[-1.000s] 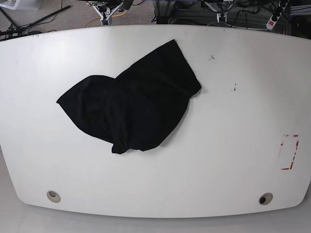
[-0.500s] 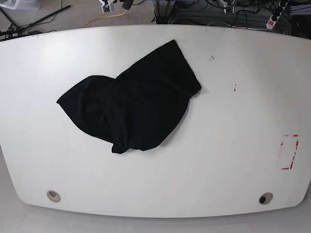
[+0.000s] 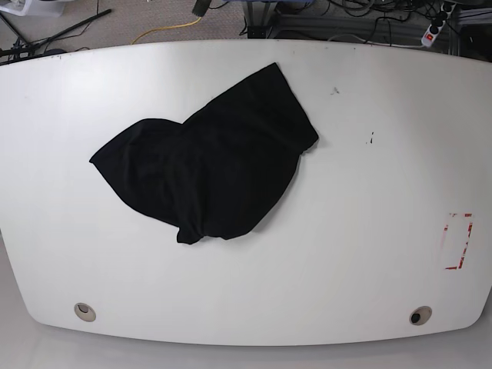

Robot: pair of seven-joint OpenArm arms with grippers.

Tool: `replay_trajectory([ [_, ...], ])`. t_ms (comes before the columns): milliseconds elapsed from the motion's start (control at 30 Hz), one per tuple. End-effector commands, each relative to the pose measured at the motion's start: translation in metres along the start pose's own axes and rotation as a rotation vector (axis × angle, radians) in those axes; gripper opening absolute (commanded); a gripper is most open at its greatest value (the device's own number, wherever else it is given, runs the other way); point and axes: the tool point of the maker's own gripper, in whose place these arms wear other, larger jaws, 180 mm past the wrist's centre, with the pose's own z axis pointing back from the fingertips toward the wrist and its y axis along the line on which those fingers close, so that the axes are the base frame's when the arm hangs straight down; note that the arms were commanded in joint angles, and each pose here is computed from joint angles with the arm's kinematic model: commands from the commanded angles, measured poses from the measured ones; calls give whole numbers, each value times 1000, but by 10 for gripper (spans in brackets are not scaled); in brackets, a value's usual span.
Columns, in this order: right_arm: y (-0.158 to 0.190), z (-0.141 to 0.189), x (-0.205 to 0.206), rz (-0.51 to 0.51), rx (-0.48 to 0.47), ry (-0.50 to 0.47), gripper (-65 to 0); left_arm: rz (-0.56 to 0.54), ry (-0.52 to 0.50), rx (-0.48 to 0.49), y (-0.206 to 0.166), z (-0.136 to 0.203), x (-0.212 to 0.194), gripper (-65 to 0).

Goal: Fold the T-shirt properly

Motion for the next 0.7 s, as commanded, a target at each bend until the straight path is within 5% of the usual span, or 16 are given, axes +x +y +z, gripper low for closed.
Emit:
replay_trajectory([
  [0,1,18,13,-9,9,-47,-461,-16,-34,7,5,15,8,-210],
  [433,26,90,63,66,29,-184,-461,-51,-208,4,10,71,73,-210],
  [667,17,123,104,-19,8,-309,-461,-64,-316,25,18,98,116,-210],
])
